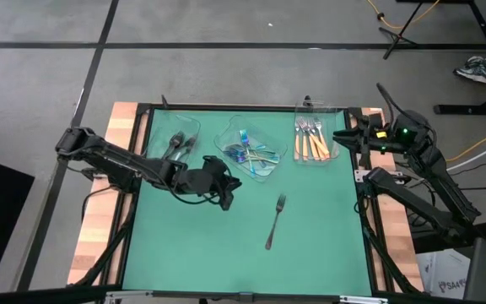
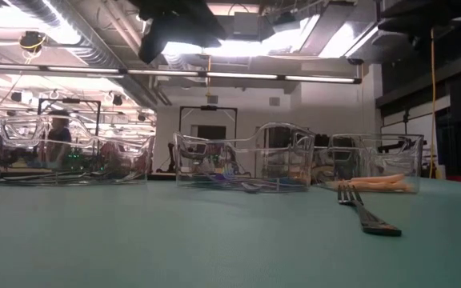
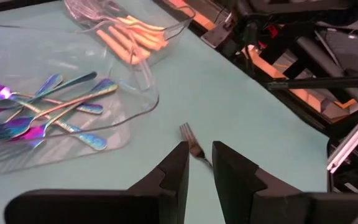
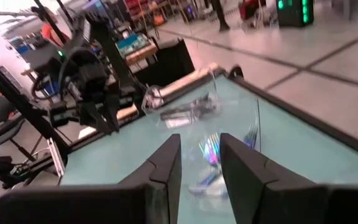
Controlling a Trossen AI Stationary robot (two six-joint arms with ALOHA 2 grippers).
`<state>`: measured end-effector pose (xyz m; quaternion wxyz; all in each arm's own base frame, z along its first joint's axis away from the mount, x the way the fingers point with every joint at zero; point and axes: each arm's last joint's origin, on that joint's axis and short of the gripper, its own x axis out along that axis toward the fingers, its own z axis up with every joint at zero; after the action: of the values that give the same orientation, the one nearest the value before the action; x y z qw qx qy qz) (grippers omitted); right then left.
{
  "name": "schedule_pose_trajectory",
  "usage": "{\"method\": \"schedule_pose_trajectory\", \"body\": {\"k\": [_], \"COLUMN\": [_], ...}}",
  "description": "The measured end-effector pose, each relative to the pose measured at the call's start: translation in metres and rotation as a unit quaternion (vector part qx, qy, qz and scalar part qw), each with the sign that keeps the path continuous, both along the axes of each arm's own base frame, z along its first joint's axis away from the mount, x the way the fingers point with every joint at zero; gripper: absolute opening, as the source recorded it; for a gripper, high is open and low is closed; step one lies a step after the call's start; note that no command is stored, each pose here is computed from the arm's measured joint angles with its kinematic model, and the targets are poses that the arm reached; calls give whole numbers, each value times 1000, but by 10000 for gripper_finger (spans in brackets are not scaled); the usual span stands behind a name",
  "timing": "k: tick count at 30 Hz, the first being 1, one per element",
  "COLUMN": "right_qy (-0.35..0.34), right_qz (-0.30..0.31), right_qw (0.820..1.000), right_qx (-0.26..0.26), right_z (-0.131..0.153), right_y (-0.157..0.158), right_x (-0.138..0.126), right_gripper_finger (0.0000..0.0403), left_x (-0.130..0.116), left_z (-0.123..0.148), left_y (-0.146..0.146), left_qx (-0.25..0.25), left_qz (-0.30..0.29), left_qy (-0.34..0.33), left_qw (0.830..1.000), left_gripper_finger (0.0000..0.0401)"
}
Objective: Sort silverware by color (type)
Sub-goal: Put the black fork into the left transparent bin
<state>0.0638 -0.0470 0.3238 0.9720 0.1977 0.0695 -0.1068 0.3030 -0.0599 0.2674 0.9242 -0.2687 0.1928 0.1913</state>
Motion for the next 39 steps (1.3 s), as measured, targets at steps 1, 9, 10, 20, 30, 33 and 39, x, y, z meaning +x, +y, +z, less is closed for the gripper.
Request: {"method": "schedule_pose_trajectory", "body": {"k": [1, 9, 10, 20, 30, 33, 39], "right_qy": [-6, -33, -32, -1, 101, 123, 142], "right_qz": [0, -1, 2, 94, 220, 268, 355], "right_qw": [1000, 999, 999, 995, 964, 943, 892], "right_qx": [-6, -27, -26, -25, -109, -156, -241], "right_z": [2, 10, 10, 2, -26, -40, -71], "right_y": [0, -14, -17, -13, 69, 94, 132], "right_x": [0, 12, 14, 65, 122, 137, 165], "right_gripper_finger": [99, 99, 99, 99, 99, 99, 99], "left_x": [0, 0, 0, 0, 0, 0, 0], "left_z": [0, 0, 0, 0, 0, 0, 0], "left_y": [0, 0, 1, 1, 1, 1, 1], "left_qx": [0, 3, 5, 8, 9, 9, 9], "left_qz": [1, 6, 10, 16, 16, 17, 17], "left_qy": [1, 0, -1, -2, -1, -1, -1], "left_qw": [1000, 1000, 1000, 1000, 1000, 1000, 1000], "left_gripper_finger": [64, 64, 64, 64, 64, 64, 64]}}
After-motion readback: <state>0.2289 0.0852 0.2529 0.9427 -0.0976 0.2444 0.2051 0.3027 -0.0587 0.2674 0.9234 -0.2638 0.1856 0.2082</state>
